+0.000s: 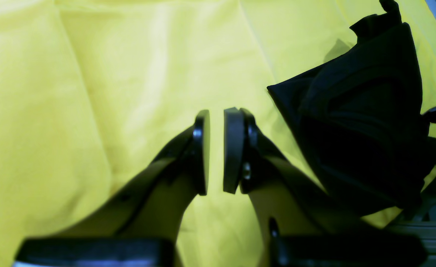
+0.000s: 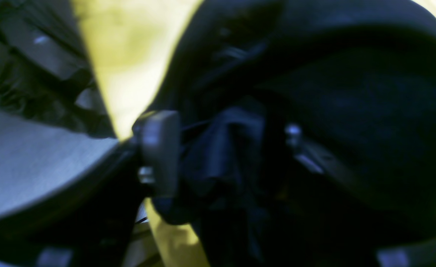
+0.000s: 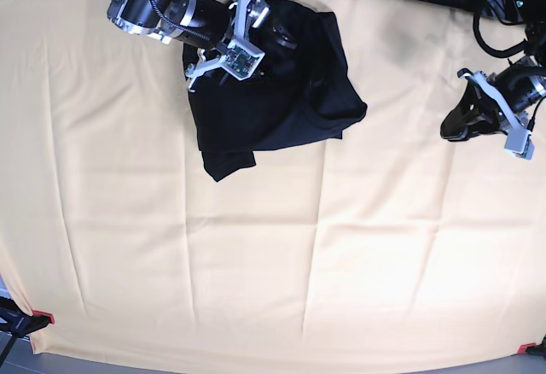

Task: Fold the T-shirt properly
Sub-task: 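Lay the folded end onto the strip and release with the right gripper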

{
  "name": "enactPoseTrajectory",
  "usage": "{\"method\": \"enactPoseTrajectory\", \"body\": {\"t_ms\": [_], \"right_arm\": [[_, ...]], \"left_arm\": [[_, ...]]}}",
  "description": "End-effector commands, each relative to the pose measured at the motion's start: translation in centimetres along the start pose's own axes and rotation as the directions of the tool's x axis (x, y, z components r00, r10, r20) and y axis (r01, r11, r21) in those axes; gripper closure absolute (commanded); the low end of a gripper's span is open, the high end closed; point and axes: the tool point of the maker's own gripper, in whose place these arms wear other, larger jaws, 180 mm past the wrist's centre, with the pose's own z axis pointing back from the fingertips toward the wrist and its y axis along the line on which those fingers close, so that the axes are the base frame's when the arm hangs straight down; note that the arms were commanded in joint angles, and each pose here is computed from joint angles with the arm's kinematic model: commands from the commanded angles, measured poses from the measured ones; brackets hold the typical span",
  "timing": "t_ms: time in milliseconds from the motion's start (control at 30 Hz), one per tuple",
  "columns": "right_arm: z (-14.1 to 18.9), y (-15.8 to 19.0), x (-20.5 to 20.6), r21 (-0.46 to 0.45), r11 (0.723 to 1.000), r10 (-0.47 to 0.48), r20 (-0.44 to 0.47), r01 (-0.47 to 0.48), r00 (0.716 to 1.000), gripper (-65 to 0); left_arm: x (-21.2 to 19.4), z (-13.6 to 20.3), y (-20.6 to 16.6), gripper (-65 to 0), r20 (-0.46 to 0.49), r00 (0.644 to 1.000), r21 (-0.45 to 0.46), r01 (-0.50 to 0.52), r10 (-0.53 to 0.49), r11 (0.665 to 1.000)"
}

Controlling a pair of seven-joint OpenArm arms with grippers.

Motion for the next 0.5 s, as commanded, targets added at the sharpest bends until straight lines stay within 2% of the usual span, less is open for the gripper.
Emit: {"method": "enactPoseTrajectory", "body": {"t_ms": [0,67,200,333,400,467], "right_arm": [[0.2,0.3,1.2,0.012,1.000,0.006,0.052,-0.006,0.999,-21.9],[0.3,0.4,1.0,0.018,1.000,0.016,0.044,-0.017,0.999,-17.9],[0.5,0.6,0.2,0.035,0.999,0.028,0.013,-0.028,1.000,-18.8],[0.6,0.6,-0.1,0.035,0.999,0.035,0.000,-0.035,0.999,-29.0],[0.6,0.6,-0.1,0.035,0.999,0.035,0.000,-0.035,0.999,-28.2],[0.5,0.5,-0.2,0.036,0.999,0.032,-0.003,-0.032,0.999,-22.0]], "left_arm": [[1.4,0.4,-0.2,-8.9,0.036,0.999,-0.009,0.027,-0.027,1.000],[1.4,0.4,-0.2,-8.9,0.037,0.999,-0.010,0.028,-0.027,1.000],[1.4,0.4,-0.2,-8.9,0.036,0.999,-0.009,0.028,-0.028,1.000],[1.4,0.4,-0.2,-8.9,0.037,0.999,-0.009,0.027,-0.027,1.000],[1.4,0.4,-0.2,-8.9,0.038,0.999,-0.009,0.028,-0.027,1.000],[1.4,0.4,-0.2,-8.9,0.037,0.999,-0.010,0.028,-0.028,1.000]]}}
